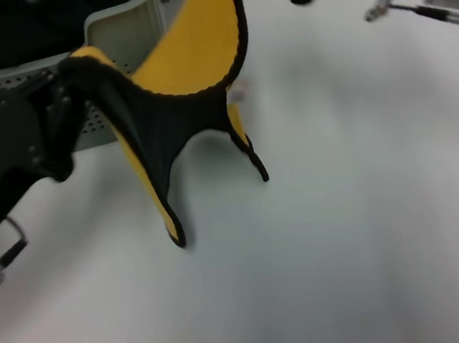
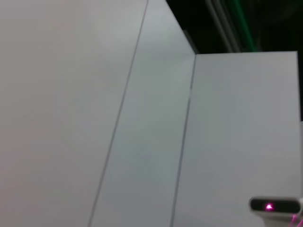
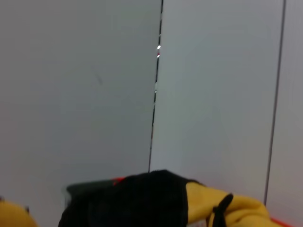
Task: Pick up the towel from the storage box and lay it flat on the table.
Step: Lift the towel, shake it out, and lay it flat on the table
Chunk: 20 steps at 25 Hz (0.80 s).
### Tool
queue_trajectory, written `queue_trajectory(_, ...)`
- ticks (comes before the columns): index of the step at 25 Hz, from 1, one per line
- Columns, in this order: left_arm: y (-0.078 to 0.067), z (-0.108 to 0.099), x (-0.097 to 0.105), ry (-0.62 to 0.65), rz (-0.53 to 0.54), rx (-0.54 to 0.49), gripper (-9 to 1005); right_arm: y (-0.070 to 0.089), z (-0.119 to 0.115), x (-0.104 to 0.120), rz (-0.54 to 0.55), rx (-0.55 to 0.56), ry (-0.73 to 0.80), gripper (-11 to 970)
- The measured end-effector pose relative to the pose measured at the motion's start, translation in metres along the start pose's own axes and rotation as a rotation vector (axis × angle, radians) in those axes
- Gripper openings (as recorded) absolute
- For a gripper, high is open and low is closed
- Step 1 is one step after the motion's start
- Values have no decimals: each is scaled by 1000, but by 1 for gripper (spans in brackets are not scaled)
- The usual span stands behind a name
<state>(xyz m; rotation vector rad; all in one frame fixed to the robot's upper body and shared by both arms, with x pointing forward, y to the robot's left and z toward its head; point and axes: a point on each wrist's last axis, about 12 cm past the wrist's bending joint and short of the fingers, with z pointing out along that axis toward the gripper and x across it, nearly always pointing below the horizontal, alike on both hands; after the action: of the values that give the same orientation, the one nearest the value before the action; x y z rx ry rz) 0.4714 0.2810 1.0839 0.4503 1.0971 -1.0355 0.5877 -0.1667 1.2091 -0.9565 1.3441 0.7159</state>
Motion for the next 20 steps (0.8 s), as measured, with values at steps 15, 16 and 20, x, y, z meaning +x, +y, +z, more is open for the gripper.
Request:
queue_trajectory(15, -12, -15, -38, 67, -148, 181, 34, 28, -78, 12, 100, -108, 136, 71)
queue_trajectory(16, -14, -14, -40, 72, -159, 198, 34, 33, -83, 13, 117, -142, 144, 71)
queue_trajectory(20, -30, -15, -45, 93, -226, 286, 35, 47, -104, 10, 149, -230, 142, 74)
